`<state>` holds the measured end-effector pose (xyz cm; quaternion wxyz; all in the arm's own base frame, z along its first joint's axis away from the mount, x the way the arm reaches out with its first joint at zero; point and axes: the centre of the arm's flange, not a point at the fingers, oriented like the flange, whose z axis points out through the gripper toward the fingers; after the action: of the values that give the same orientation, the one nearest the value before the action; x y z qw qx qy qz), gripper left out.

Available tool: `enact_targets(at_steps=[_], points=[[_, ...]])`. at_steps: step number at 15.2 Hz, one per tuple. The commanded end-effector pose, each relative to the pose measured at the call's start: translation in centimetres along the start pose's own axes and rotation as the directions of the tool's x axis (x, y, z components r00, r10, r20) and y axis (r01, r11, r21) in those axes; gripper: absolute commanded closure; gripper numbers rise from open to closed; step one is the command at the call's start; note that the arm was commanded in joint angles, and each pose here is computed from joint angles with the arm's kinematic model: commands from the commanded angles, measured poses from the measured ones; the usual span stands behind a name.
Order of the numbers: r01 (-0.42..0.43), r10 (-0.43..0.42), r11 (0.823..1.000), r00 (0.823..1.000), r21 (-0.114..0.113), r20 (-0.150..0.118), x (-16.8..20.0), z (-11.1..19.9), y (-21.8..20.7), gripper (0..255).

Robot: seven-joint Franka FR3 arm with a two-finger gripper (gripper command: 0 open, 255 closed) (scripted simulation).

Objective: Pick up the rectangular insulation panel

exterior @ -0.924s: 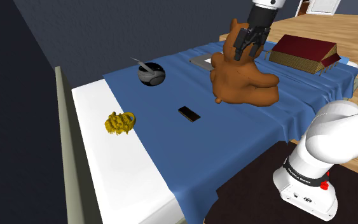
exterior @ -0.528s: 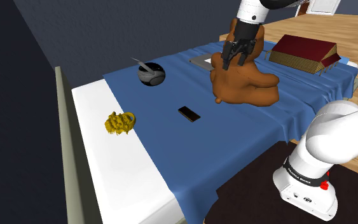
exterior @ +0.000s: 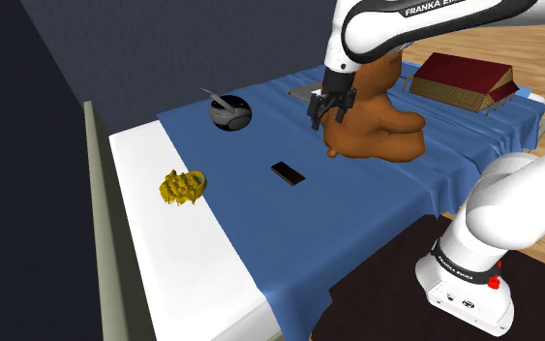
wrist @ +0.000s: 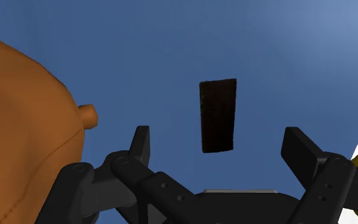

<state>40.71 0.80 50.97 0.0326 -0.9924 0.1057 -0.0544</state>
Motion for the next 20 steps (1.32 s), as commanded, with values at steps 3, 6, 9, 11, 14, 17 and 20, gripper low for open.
enact_targets(at_steps=[3,6,9,11,14,17,20], points=[[-0.017,0.017,1.000,1.000,-0.011,0.016,2.6,4.6,-1.5,0],[-0.029,0.030,0.999,0.999,-0.019,0.029,4.6,8.1,-2.5,0],[-0.042,0.043,0.999,0.998,-0.028,0.042,6.5,11.5,-3.5,0],[-0.050,0.051,0.998,0.997,-0.034,0.051,7.8,13.9,-4.1,0],[-0.062,0.064,0.997,0.996,-0.043,0.064,9.6,17.4,-4.9,0],[-0.070,0.073,0.996,0.995,-0.049,0.072,10.7,20.3,-5.4,0],[-0.070,0.073,0.996,0.995,-0.049,0.072,10.6,21.9,-5.3,0]])
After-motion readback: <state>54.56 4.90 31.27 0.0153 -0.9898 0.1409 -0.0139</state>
